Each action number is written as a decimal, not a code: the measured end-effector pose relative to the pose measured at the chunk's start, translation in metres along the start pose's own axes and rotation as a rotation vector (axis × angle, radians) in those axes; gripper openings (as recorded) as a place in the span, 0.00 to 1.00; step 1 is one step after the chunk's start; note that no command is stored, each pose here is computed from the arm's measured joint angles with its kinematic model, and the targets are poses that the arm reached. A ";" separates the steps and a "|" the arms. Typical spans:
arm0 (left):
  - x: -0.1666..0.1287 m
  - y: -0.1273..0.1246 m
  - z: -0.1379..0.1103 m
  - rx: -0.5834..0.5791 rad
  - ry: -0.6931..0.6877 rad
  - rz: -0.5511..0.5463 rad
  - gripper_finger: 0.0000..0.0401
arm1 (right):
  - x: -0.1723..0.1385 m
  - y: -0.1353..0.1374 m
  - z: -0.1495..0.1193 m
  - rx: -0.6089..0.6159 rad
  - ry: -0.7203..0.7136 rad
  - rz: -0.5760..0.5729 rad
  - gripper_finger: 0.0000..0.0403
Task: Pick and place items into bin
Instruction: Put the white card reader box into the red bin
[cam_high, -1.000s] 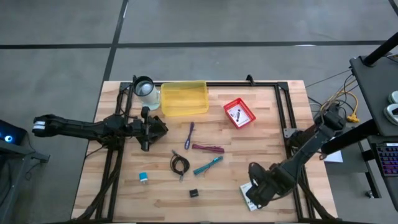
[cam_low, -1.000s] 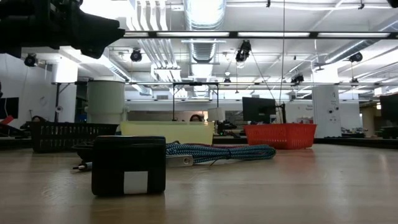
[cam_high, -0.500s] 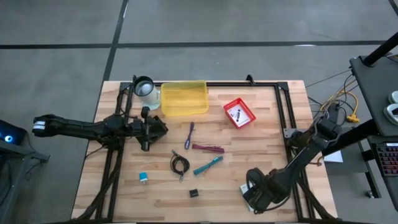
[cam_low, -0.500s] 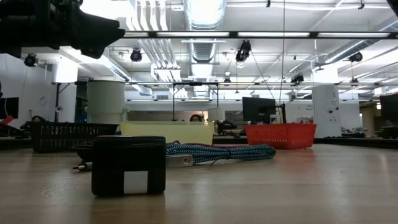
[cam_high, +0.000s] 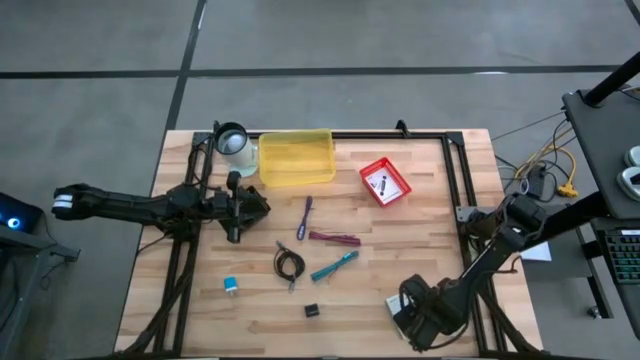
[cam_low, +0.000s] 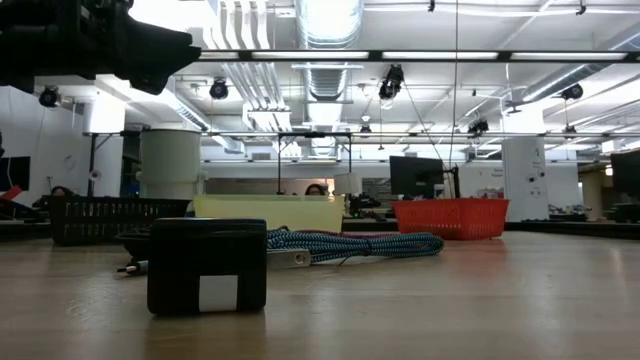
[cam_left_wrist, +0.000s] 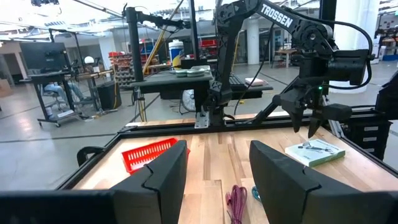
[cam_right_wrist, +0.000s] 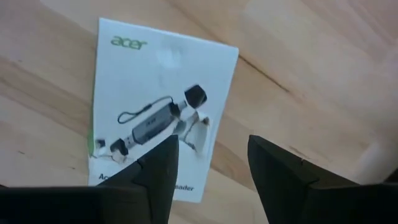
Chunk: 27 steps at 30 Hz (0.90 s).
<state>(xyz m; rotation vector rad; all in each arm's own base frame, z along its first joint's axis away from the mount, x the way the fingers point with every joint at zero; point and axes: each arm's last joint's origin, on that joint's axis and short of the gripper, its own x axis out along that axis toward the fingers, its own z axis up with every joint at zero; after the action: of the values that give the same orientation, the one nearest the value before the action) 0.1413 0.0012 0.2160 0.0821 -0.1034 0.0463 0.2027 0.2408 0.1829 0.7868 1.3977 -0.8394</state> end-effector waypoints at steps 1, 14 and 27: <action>0.000 0.000 0.000 0.000 0.000 0.000 0.40 | 0.000 -0.001 -0.002 0.008 0.000 0.001 0.43; 0.000 0.000 0.000 0.000 -0.001 0.000 0.40 | 0.027 0.009 -0.013 0.010 -0.016 -0.019 0.40; 0.000 0.000 0.000 0.000 -0.001 0.000 0.40 | 0.029 0.004 -0.010 -0.016 -0.027 -0.043 0.34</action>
<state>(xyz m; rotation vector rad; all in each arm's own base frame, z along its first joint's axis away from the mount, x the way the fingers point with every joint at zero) 0.1413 0.0012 0.2161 0.0825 -0.1048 0.0468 0.2006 0.2507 0.1538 0.7330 1.3997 -0.8684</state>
